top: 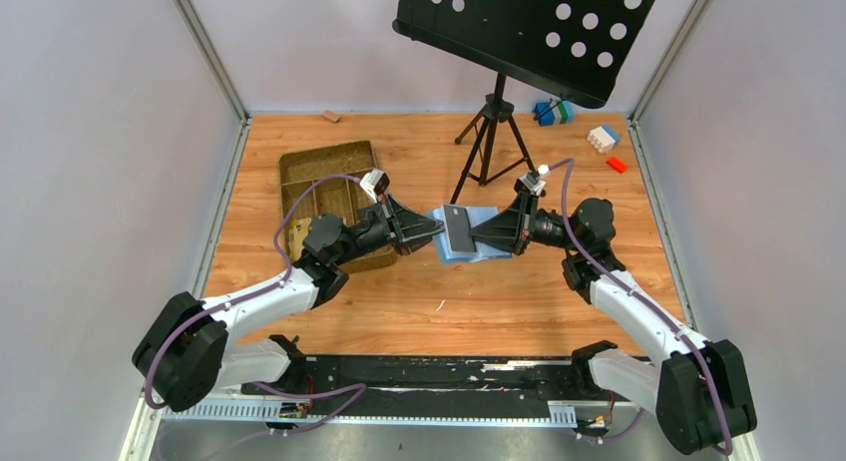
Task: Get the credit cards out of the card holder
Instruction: Remove the credit card from the card holder.
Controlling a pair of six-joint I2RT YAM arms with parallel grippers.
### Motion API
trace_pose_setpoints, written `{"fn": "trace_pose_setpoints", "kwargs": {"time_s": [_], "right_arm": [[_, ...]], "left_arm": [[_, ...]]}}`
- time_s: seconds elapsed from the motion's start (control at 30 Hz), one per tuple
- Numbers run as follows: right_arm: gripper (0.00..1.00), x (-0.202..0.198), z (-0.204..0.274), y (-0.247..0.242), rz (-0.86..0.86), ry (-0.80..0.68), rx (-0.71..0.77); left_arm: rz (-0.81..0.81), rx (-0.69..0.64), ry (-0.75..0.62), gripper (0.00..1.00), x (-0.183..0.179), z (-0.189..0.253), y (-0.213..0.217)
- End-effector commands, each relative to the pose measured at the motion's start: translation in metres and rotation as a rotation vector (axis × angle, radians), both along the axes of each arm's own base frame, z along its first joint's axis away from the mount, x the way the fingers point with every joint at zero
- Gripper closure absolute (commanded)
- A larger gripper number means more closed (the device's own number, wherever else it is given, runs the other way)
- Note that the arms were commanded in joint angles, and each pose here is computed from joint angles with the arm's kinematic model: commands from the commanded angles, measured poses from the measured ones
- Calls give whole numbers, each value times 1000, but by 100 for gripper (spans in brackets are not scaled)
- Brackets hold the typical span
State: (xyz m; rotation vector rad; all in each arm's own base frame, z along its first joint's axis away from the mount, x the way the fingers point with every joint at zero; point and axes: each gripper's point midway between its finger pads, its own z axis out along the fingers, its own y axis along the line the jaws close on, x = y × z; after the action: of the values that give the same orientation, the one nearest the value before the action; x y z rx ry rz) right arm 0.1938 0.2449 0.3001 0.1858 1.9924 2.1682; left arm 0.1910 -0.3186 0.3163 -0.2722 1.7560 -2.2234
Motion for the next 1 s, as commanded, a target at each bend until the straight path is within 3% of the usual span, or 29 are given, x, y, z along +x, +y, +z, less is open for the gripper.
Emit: {"fn": "trace_pose_setpoints", "kwargs": {"time_s": [0.0,0.1,0.2,0.6,0.7,0.97], "right_arm": [[100,2,16,4,-22,-69,-11],[100,2,15,4,-31,-75,-37],[100,2,16,4,-30,-71,-36],[100,4,6,5,-37,-44,-61],[100,4,6,5,-29,-52,-71],[100,4,11,6,-23,-79,-91]], "left_arm": [[-15,-38,-71,77,-8,22,0],[-3,-36,-71,61,-10,21,3],[7,-33,-71,51,-11,19,6],[46,-64,-101,35,-12,28,14],[36,-18,-100,42,-12,24,10],[34,83,-84,100,-10,8,5]]}}
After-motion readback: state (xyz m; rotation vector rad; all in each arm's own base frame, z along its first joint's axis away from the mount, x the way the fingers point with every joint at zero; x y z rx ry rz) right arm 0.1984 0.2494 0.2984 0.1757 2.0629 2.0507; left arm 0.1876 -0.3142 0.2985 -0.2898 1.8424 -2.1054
